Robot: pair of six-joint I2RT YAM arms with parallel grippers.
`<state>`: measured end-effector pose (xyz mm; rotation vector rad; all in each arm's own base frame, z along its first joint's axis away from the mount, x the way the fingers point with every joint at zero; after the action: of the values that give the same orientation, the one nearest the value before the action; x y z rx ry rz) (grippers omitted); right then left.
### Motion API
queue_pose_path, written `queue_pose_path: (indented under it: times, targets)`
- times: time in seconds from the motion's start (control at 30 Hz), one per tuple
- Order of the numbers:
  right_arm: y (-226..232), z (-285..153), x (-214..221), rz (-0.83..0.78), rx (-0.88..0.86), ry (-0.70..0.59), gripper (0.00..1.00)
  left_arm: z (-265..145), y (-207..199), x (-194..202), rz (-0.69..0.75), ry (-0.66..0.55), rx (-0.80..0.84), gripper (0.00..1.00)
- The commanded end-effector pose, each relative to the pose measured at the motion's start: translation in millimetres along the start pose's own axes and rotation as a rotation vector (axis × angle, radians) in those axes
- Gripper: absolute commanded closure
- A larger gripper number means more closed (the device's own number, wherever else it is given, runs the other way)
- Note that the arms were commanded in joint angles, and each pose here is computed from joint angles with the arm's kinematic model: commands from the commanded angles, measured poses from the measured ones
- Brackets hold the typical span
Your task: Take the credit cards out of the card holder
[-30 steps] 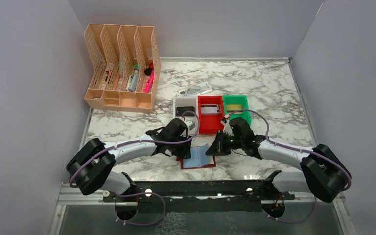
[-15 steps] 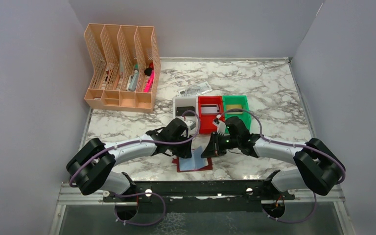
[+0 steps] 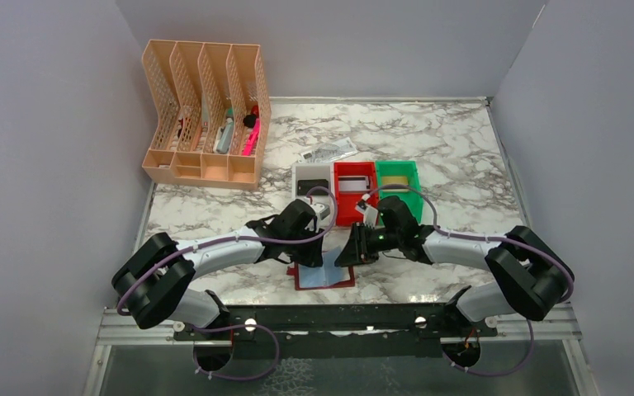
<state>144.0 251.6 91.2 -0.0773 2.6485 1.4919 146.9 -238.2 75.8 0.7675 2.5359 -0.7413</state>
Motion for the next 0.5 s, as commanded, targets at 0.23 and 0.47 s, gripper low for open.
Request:
queue_pose_path:
  times: [0.23,0.47]
  targets:
    - [1.3,10.1,-5.6,-0.046,0.091,-0.016,0.96,-0.1,-0.5,-3.2,0.005,-0.032,-0.008,0.71]
    - [3.7,3.2,-5.2,-0.004,0.063,-0.101,0.99,-17.5,12.4,-2.2,-0.001,-0.063,-0.134,0.71]
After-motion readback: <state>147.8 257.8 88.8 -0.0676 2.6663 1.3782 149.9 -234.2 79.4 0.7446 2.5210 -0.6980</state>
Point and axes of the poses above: each gripper's point midway between its finger pads, its own z axis out along the fingers, its own y axis along the line the jaws close on, x = y × z, the point moved 5 cm from there along -z, back along the fingers, and after that the axes turned 8 degrees about z, right-handed, at the moved point
